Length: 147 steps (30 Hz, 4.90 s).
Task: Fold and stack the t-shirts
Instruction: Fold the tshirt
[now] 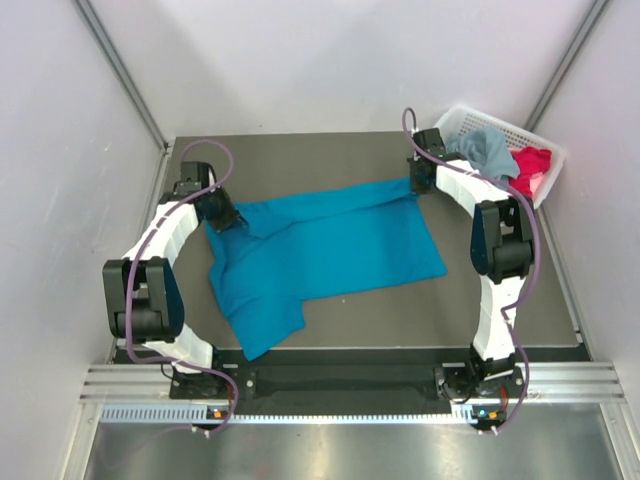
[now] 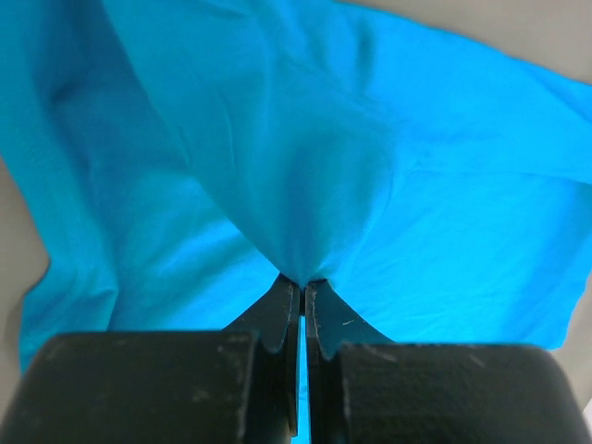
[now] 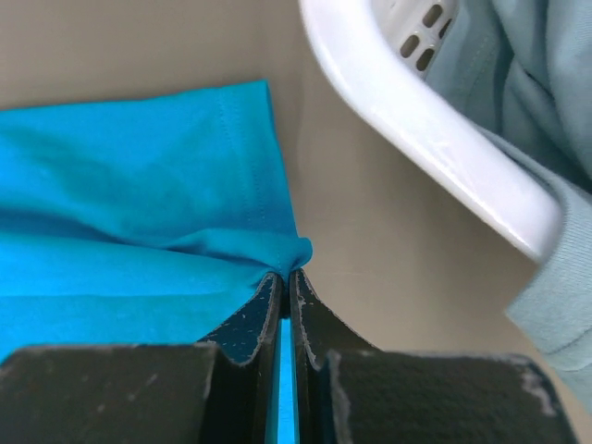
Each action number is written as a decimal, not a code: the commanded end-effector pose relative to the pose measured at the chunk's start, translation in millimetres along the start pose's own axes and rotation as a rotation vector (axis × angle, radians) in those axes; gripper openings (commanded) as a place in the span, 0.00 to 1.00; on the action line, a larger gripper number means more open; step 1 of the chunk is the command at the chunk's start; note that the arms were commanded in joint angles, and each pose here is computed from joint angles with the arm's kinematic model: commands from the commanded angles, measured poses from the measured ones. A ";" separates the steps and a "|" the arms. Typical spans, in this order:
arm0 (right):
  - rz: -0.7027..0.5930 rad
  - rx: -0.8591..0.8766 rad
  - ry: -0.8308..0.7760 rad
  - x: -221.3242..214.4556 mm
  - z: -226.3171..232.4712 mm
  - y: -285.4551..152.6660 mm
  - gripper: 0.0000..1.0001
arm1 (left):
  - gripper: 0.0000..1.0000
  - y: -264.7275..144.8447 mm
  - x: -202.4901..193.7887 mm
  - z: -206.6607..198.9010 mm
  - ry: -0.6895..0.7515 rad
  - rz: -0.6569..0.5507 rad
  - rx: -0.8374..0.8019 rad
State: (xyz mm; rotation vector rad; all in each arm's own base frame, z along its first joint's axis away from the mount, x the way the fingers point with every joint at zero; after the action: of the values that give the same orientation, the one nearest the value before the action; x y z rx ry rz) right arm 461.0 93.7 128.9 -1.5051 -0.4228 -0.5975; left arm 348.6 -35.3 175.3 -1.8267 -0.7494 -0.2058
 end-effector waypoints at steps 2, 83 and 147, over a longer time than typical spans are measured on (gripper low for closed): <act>-0.079 -0.028 0.021 19.8 -8.8 -13.9 0.03 | 0.00 -9.5 -2.0 5.7 -0.013 -0.016 0.036; -0.059 0.239 0.247 48.3 50.2 39.6 0.45 | 0.42 68.8 107.8 150.8 -0.191 0.089 0.381; -0.043 0.144 0.191 42.2 21.6 56.4 0.21 | 0.46 85.4 133.9 113.6 -0.150 0.000 0.087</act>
State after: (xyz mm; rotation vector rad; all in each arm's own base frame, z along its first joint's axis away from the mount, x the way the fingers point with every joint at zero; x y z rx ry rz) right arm 522.2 127.3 89.5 -1.2983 -0.3529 -0.6380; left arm 471.3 105.3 120.6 -1.7395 -0.8354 0.0002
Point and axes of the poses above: each gripper's point midway between its finger pads, its own y axis out along the fingers, its own z axis along the line the jaws close on, x = y × z, the point moved 7 cm from there along -y, back along the fingers, and after that the axes turned 9 degrees about y, right-handed, at the moved point
